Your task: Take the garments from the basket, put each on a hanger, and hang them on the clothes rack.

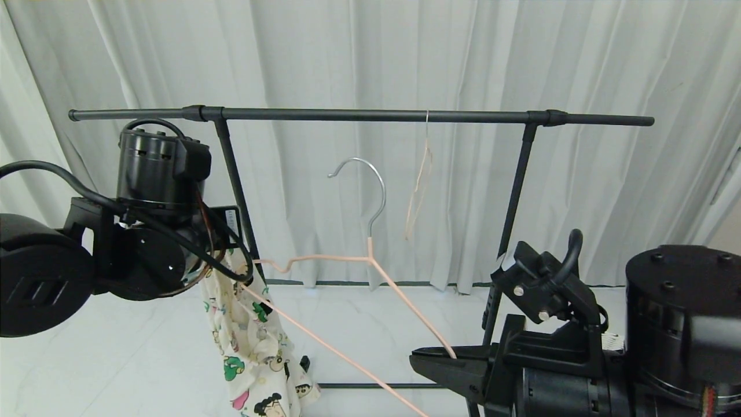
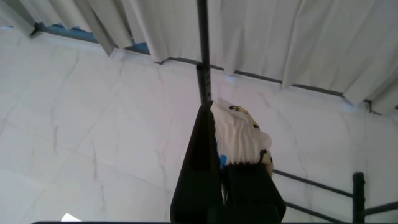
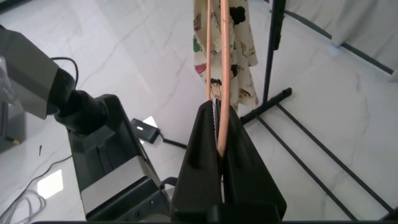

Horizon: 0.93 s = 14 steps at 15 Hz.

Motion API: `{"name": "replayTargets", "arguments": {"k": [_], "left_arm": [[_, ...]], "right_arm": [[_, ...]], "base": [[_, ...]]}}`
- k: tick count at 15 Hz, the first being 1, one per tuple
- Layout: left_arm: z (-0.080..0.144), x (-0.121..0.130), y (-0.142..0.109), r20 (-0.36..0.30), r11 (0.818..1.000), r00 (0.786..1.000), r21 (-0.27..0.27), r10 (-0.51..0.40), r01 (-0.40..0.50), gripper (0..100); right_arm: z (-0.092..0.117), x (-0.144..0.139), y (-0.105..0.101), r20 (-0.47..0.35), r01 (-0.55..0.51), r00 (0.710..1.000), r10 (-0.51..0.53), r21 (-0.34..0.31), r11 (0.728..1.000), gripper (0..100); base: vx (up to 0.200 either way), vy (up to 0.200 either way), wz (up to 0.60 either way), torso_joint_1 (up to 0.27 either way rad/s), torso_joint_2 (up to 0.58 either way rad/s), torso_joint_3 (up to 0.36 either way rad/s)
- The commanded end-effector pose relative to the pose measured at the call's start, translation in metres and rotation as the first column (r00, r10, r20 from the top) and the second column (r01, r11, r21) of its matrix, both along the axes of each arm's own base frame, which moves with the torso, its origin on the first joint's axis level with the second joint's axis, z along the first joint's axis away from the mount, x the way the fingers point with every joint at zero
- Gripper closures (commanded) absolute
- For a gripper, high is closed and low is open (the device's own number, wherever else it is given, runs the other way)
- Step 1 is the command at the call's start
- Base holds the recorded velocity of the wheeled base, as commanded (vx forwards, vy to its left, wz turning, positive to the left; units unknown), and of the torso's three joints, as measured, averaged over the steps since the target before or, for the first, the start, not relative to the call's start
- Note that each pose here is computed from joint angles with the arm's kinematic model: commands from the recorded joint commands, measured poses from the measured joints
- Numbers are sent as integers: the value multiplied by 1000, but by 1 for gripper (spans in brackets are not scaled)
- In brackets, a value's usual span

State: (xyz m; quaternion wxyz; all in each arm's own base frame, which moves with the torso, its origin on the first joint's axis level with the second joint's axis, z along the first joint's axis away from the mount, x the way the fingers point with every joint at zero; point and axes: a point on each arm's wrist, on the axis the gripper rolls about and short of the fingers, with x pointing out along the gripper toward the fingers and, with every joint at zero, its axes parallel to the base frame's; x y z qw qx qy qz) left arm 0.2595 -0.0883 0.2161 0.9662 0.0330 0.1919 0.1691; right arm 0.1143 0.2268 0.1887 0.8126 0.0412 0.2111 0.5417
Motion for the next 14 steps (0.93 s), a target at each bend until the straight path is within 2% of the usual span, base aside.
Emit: {"name": "replayTargets", "arguments": {"k": [1,9,12,14], "left_arm": [[3,2,7,11,1000,1000,-5,26,-26,100],[7,2,4,36,1000,999,-14,17,-16,100],[8,-2,-1,39,1000,999,-15,-5,5,100],[8,-2,-1,39,1000,999,-14,-5,6,100]], "right_arm": [[0,0,1,1,-3,1000,3,0,1000,100],[-3,-3,9,-6,-25,1000,25,-7,1000,100],[-2,6,24,16,11,1000,-12,50,999,100],[0,11,33,20,43,999,-44,61,997,100]], "base": [[0,0,0,0,0,0],[0,0,0,0,0,0],[0,0,0,0,0,0],[0,0,0,0,0,0]]}}
